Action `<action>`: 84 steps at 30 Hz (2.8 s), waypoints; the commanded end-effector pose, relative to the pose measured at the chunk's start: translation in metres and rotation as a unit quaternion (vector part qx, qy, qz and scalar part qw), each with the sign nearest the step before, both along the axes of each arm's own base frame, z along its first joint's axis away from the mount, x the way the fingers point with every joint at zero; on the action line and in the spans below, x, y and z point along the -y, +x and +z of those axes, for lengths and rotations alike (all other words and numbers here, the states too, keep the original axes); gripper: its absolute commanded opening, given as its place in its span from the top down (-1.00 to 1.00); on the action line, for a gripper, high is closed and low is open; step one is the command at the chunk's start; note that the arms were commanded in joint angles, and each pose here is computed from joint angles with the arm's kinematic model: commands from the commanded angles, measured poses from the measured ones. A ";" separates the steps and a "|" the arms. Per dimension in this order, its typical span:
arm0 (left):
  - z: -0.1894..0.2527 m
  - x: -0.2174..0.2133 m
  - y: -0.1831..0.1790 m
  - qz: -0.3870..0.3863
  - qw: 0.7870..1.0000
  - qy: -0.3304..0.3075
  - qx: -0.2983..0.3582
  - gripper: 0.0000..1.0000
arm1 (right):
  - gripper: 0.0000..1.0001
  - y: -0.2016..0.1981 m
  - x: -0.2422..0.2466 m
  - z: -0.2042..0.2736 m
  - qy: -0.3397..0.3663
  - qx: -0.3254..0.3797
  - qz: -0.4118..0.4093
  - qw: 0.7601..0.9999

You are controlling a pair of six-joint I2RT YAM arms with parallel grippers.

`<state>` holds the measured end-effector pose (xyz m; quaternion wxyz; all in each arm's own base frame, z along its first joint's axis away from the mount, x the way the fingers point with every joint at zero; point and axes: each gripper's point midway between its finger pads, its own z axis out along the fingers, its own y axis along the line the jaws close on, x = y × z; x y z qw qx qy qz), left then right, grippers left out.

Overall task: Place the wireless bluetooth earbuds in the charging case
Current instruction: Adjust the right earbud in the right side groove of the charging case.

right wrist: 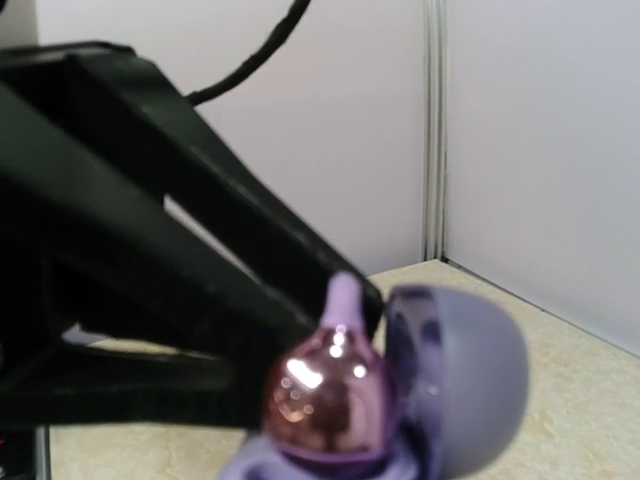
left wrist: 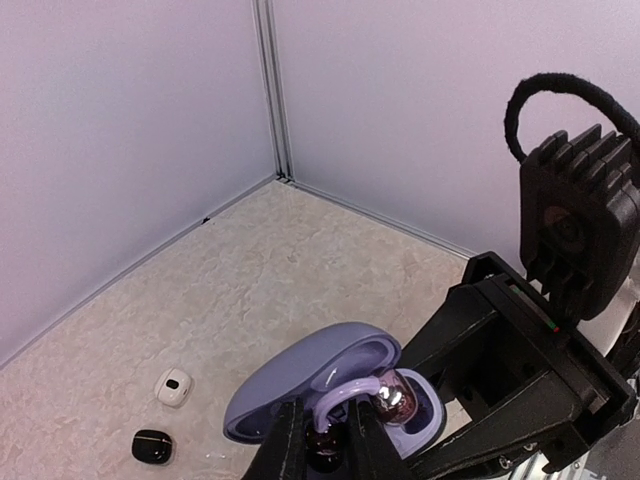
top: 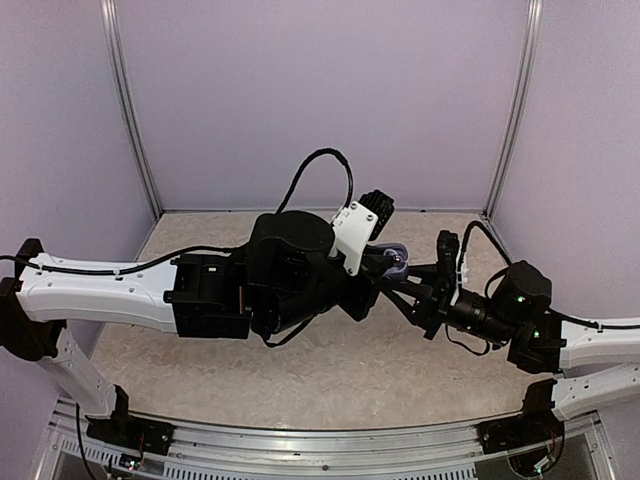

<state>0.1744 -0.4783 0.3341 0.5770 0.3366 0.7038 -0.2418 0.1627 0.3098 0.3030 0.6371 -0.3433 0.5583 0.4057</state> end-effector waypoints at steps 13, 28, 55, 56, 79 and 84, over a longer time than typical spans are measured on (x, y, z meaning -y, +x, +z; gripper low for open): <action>-0.019 -0.012 0.002 0.025 0.996 0.079 0.033 1.00 | 1.00 -0.010 0.004 0.034 0.054 0.030 0.017 0.998; -0.053 -0.001 -0.024 -0.028 0.964 0.229 0.136 1.00 | 1.00 -0.012 0.003 0.035 0.051 0.033 0.025 0.998; -0.068 -0.004 -0.020 -0.046 0.944 0.290 0.151 0.47 | 1.00 -0.022 -0.002 0.032 0.036 0.043 0.055 0.997; -0.063 -0.004 -0.020 -0.047 0.947 0.281 0.151 0.46 | 1.00 -0.022 -0.002 0.031 0.035 0.042 0.055 0.997; -0.020 -0.023 -0.050 -0.141 0.963 0.180 0.143 -0.06 | 1.00 -0.025 -0.003 0.027 0.032 0.040 0.066 0.997; 0.009 -0.033 -0.059 -0.159 0.966 0.135 0.155 -0.06 | 1.00 -0.032 -0.006 0.020 0.020 0.039 0.089 0.995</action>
